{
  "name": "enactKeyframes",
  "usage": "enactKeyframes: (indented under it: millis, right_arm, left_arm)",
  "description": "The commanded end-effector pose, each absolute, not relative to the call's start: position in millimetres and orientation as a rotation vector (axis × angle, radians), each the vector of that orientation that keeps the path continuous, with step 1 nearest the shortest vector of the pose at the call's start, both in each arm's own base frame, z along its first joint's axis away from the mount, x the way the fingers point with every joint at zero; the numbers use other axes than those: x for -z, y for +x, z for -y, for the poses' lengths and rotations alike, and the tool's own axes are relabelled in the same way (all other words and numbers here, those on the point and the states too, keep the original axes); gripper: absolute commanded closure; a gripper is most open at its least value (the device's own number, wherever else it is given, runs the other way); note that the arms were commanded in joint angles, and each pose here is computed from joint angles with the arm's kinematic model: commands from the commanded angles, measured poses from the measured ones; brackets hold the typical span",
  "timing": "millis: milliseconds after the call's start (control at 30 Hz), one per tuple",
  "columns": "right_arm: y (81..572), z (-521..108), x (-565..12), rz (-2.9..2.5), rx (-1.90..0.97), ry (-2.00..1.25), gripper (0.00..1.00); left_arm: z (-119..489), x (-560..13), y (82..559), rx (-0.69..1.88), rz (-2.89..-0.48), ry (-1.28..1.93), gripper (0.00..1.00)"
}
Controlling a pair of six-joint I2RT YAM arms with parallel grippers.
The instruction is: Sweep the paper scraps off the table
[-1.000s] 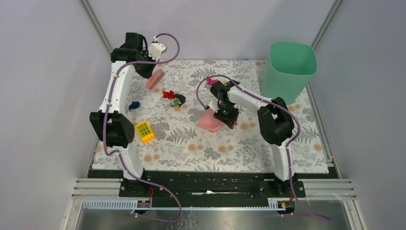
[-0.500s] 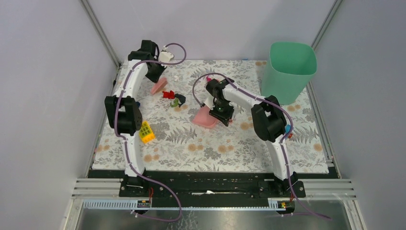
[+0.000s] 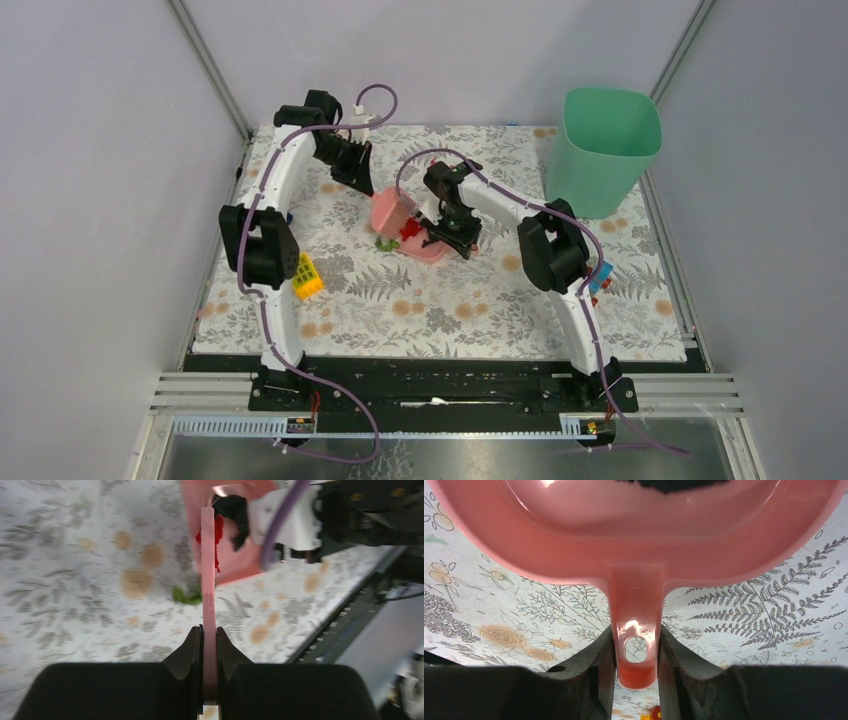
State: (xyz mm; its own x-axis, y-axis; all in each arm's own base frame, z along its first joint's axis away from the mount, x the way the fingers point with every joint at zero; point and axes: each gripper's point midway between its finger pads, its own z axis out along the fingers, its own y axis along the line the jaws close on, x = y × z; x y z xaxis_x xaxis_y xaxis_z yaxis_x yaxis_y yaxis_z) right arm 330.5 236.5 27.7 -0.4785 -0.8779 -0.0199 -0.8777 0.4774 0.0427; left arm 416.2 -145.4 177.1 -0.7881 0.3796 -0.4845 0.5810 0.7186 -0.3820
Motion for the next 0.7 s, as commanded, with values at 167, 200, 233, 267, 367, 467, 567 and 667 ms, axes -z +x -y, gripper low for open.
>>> enactKeyframes:
  millis: [167, 200, 233, 267, 367, 467, 567, 667]
  right_arm:
    - [305.7, -236.7, -40.5, 2.655, 0.146, 1.608, 1.00]
    - [303.9, -234.9, -42.2, 2.654, 0.144, 1.611, 1.00]
    - [301.5, -232.5, -43.7, 2.650, 0.139, 1.612, 1.00]
    - [300.0, -229.9, -45.4, 2.648, 0.131, 1.617, 1.00]
    - [295.5, -222.7, -49.0, 2.640, 0.107, 1.624, 1.00]
    - [291.2, -219.4, -49.0, 2.630, 0.103, 1.623, 1.00]
    - [290.3, -219.2, -48.6, 2.629, 0.108, 1.616, 1.00]
    - [291.5, -220.6, -48.6, 2.631, 0.110, 1.613, 1.00]
  left_arm:
    - [168.5, -248.8, 385.7, 0.971, -2.427, 0.663, 1.00]
    - [162.8, -249.7, 389.1, 0.907, -2.433, 0.655, 1.00]
    - [155.2, -250.6, 393.1, 0.827, -2.439, 0.646, 1.00]
    - [144.1, -249.7, 398.5, 0.722, -2.452, 0.629, 1.00]
    - [111.4, -249.9, 408.0, 0.437, -2.461, 0.627, 1.00]
    - [83.9, -239.0, 411.2, 0.220, -2.481, 0.652, 1.00]
    - [56.8, -223.0, 415.5, 0.010, -2.516, 0.656, 1.00]
    - [17.8, -224.8, 423.2, -0.288, -2.501, 0.650, 1.00]
